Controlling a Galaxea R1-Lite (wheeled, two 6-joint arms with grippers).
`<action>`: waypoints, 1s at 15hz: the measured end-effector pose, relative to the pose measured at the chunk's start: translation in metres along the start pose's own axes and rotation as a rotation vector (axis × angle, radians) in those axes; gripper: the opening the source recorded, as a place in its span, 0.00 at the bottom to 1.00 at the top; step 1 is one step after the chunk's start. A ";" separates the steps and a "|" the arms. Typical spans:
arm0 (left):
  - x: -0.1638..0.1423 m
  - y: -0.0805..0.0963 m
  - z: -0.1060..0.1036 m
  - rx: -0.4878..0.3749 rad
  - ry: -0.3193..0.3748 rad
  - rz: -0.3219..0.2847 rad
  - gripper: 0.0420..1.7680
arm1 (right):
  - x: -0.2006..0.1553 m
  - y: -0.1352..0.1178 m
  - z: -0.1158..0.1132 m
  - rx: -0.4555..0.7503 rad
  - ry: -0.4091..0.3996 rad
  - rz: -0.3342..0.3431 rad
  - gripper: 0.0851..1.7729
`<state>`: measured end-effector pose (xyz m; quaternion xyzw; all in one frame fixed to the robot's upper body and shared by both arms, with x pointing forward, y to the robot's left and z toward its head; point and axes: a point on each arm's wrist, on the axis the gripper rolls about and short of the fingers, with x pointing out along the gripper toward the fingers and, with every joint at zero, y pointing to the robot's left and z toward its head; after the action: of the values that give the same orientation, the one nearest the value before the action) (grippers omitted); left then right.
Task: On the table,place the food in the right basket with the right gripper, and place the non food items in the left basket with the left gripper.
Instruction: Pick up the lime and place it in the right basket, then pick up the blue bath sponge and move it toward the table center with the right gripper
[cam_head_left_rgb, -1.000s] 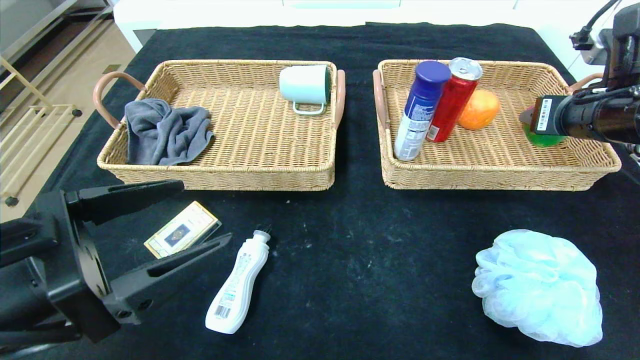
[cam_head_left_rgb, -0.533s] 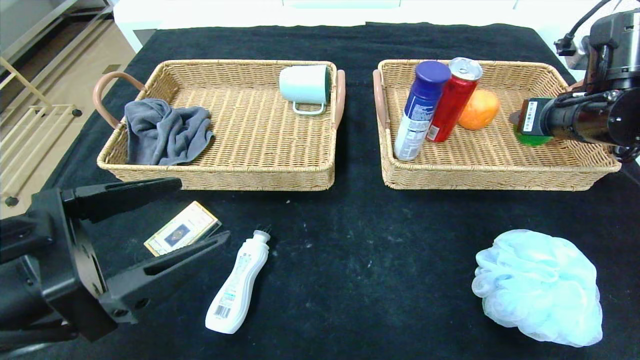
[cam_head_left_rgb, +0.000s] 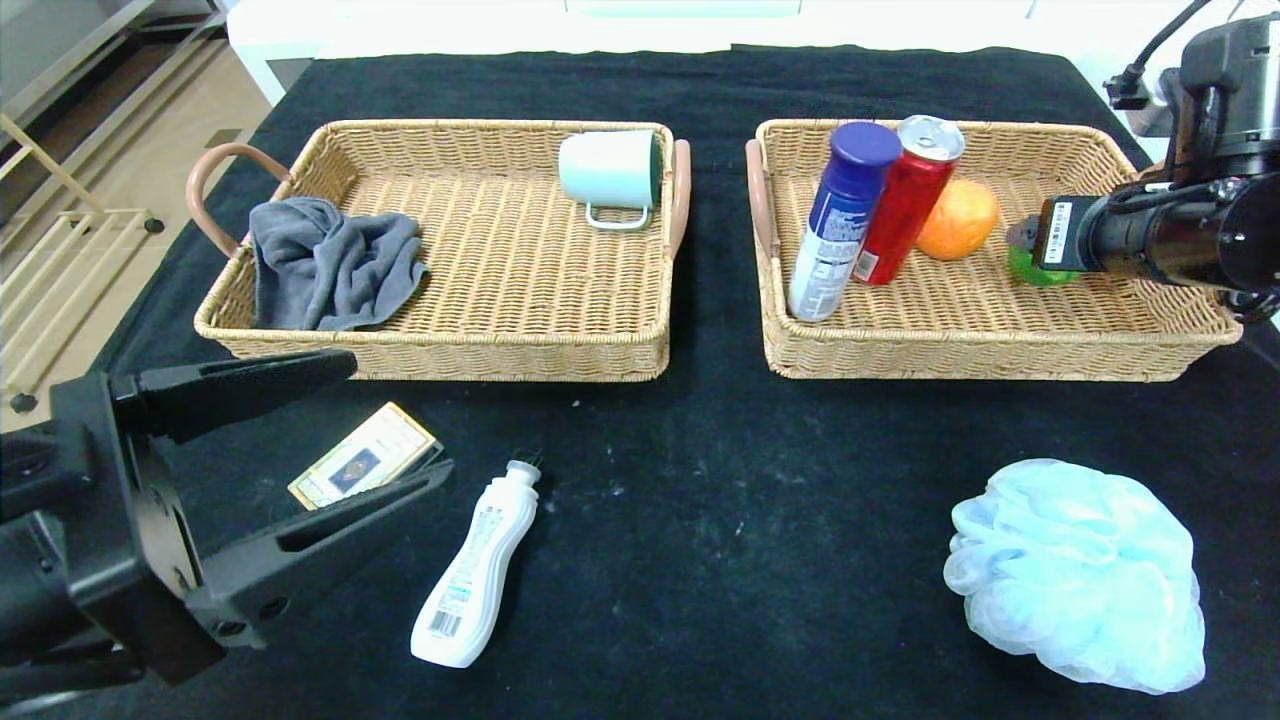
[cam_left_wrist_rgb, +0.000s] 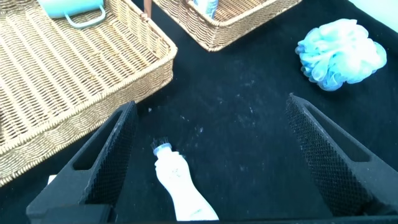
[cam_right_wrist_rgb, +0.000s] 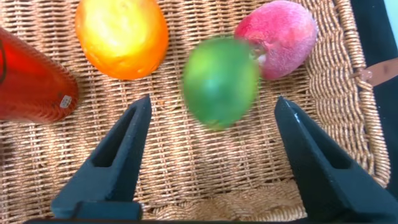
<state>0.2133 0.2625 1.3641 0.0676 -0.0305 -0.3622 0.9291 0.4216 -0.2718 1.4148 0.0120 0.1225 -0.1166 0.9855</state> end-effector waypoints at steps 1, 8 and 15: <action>0.000 0.000 0.000 0.001 0.000 0.001 0.97 | 0.000 0.001 0.000 -0.001 0.001 0.002 0.83; -0.001 0.000 0.001 0.001 -0.003 0.001 0.97 | -0.017 0.000 -0.002 -0.031 0.054 0.013 0.91; -0.001 0.000 0.001 0.009 -0.004 0.001 0.97 | -0.092 -0.004 -0.008 -0.155 0.227 0.104 0.94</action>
<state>0.2120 0.2632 1.3648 0.0708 -0.0342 -0.3617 0.9290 0.3323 -0.2541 1.4296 -0.0446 0.2409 -0.0534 0.9681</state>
